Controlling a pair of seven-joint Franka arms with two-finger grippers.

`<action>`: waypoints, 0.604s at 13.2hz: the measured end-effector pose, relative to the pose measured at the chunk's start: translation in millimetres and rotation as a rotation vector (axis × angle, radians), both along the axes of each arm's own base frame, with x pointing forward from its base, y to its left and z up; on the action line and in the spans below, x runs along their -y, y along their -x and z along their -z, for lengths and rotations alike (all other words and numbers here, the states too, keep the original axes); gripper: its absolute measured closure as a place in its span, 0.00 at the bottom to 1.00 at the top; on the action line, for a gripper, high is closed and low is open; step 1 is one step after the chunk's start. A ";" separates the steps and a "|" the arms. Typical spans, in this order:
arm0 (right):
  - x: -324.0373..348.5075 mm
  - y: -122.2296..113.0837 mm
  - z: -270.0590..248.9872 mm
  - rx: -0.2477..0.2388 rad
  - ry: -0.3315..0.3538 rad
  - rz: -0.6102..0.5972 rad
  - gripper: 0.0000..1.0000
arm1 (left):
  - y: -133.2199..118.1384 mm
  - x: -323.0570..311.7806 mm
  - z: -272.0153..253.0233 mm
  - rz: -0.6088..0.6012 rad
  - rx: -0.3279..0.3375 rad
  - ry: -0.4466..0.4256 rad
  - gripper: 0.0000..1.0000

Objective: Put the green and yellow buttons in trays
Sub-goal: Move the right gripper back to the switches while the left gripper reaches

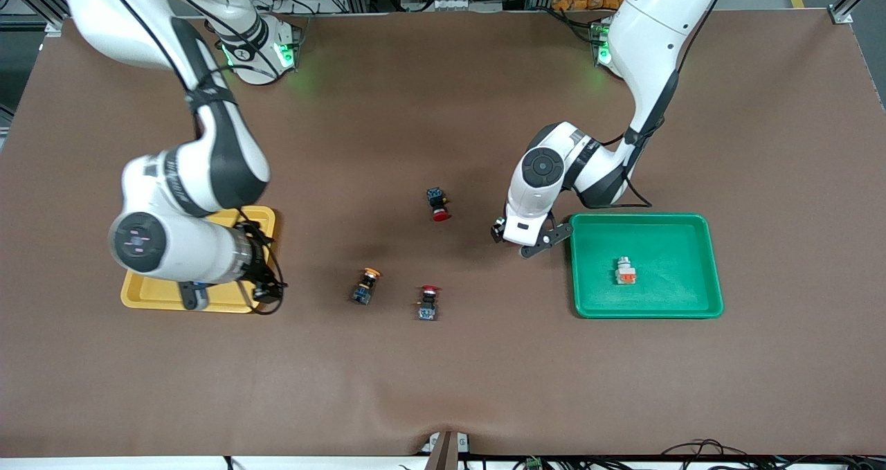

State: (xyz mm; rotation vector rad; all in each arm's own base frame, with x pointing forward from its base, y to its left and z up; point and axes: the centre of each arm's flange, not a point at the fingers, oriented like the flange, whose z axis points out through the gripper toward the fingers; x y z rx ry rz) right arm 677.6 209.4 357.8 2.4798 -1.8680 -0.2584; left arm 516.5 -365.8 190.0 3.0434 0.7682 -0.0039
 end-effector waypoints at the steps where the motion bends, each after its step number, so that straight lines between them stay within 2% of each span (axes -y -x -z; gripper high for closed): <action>1: -17.8 0.0 15.5 0.014 0.004 0.036 0.00 | -0.3 0.3 0.1 0.000 0.000 0.000 0.29; 3: -57.4 2.9 49.1 0.050 0.007 0.100 0.00 | -1.9 1.5 -0.5 0.000 0.003 0.003 0.50; 4: -73.2 4.3 66.2 0.068 0.004 0.116 0.00 | -4.1 2.7 -3.0 -0.001 0.009 0.007 0.58; 6: -92.2 8.6 91.5 0.086 0.009 0.080 0.00 | -10.9 5.1 -11.1 -0.004 0.019 0.012 0.58; 8: -103.3 14.9 105.6 0.097 0.022 -0.091 0.00 | -22.4 4.6 -26.1 -0.013 -0.005 -0.021 0.58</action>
